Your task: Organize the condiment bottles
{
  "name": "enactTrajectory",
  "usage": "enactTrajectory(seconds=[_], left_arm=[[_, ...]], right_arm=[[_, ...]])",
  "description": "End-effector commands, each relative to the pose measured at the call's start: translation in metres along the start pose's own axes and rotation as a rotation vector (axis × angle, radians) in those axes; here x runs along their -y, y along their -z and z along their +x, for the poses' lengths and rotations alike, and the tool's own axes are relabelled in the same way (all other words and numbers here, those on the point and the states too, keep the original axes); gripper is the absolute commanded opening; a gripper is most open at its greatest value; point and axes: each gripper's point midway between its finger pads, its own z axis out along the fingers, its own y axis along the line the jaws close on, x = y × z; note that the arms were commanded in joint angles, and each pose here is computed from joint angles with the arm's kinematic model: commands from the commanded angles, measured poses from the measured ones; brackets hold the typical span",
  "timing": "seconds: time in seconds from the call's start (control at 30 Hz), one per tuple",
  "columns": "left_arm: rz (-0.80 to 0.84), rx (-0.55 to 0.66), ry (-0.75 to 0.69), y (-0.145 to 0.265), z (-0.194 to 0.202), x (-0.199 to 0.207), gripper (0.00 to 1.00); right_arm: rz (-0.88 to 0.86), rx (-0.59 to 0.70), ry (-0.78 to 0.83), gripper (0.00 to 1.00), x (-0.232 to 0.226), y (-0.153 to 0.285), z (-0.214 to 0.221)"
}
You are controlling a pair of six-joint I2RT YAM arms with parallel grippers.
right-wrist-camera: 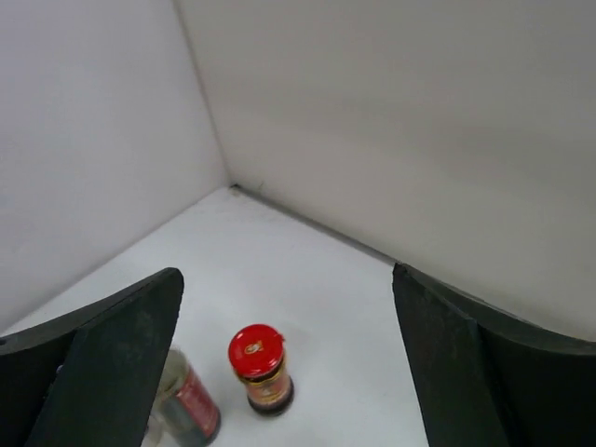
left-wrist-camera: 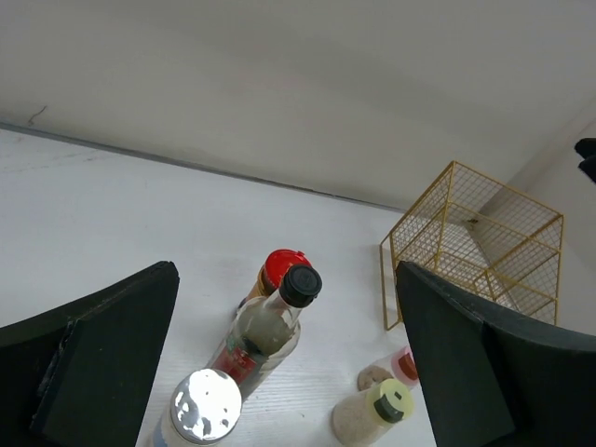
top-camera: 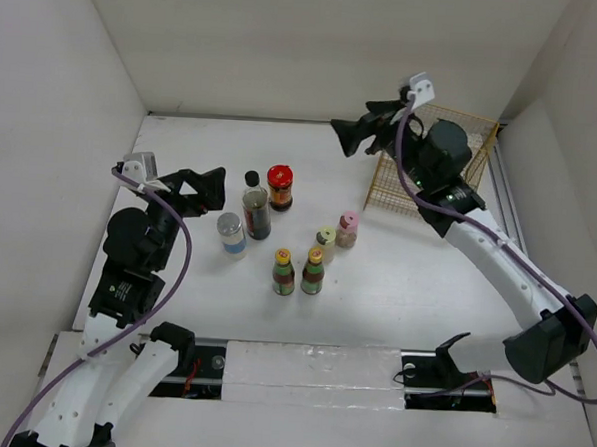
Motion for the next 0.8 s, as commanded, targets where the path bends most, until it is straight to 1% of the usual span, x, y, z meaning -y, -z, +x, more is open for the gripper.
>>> enactTrajectory(seconds=[0.0,0.03,0.07,0.1,0.13,0.17,0.27,0.37,0.4,0.43,0.47,0.5,0.53,0.57,0.6,0.63,0.67,0.7,0.73,0.77], left_arm=[[0.051,0.044,-0.011,0.002,-0.012,0.010,1.00],[0.037,0.037,-0.012,-0.001,-0.009,0.008,1.00],[0.034,0.028,-0.001,-0.003,-0.007,0.008,1.00],[0.043,0.004,-0.004,-0.004,-0.001,0.009,1.00],[0.044,0.004,-0.004,-0.004,-0.001,0.009,1.00],[0.058,0.008,-0.003,-0.004,-0.002,0.012,1.00],[0.060,0.041,0.001,-0.001,-0.009,0.012,1.00],[0.068,0.038,0.001,-0.001,-0.008,0.013,1.00],[0.068,0.038,0.001,-0.001,-0.008,0.013,1.00],[0.078,0.034,0.001,-0.001,-0.007,0.015,0.90],[0.079,0.035,0.001,-0.002,-0.005,0.014,0.69],[0.079,0.035,0.001,-0.002,-0.005,0.014,0.69],[0.079,0.035,0.001,-0.002,-0.005,0.014,0.57],[0.079,0.035,0.001,-0.002,-0.005,0.014,0.53],[0.079,0.035,0.001,-0.002,-0.005,0.014,0.50],[0.079,0.035,0.001,-0.002,-0.005,0.014,0.50],[0.083,0.045,0.002,0.001,-0.008,0.015,0.50],[0.077,0.057,0.004,0.001,-0.011,0.014,0.52],[0.072,0.047,0.002,-0.002,-0.008,0.013,0.54],[0.068,0.037,0.001,-0.002,-0.005,0.012,0.57]], right_arm=[[-0.126,0.042,0.093,0.93,-0.047,-0.005,-0.023],[-0.151,0.026,0.087,0.56,-0.056,-0.009,-0.018],[-0.167,0.014,0.091,0.34,-0.062,-0.017,-0.011],[-0.179,-0.011,0.086,0.20,-0.068,-0.020,-0.001],[-0.205,-0.018,0.079,0.11,-0.080,-0.023,0.004],[-0.215,-0.045,0.084,0.00,-0.084,-0.029,0.018],[-0.224,-0.072,0.076,0.00,-0.095,-0.035,0.038],[-0.232,-0.094,0.074,0.00,-0.099,-0.036,0.049],[-0.219,-0.117,0.073,0.00,-0.096,-0.040,0.061],[-0.196,-0.125,0.074,0.00,-0.092,-0.043,0.066],[-0.133,-0.171,0.078,0.00,-0.081,-0.046,0.080],[-0.104,-0.184,0.080,0.00,-0.075,-0.046,0.084],[-0.074,-0.212,0.075,0.00,-0.065,-0.052,0.094],[-0.083,-0.239,0.073,0.02,-0.062,-0.055,0.104],[-0.077,-0.266,0.073,0.08,-0.052,-0.058,0.114],[-0.086,-0.325,0.052,0.29,-0.050,-0.064,0.134],[-0.116,-0.355,0.045,0.40,-0.055,-0.067,0.144],[-0.144,-0.385,0.036,0.46,-0.055,-0.068,0.154],[-0.149,-0.410,0.020,0.57,-0.056,-0.068,0.161],[-0.158,-0.421,0.017,0.62,-0.057,-0.069,0.167]])
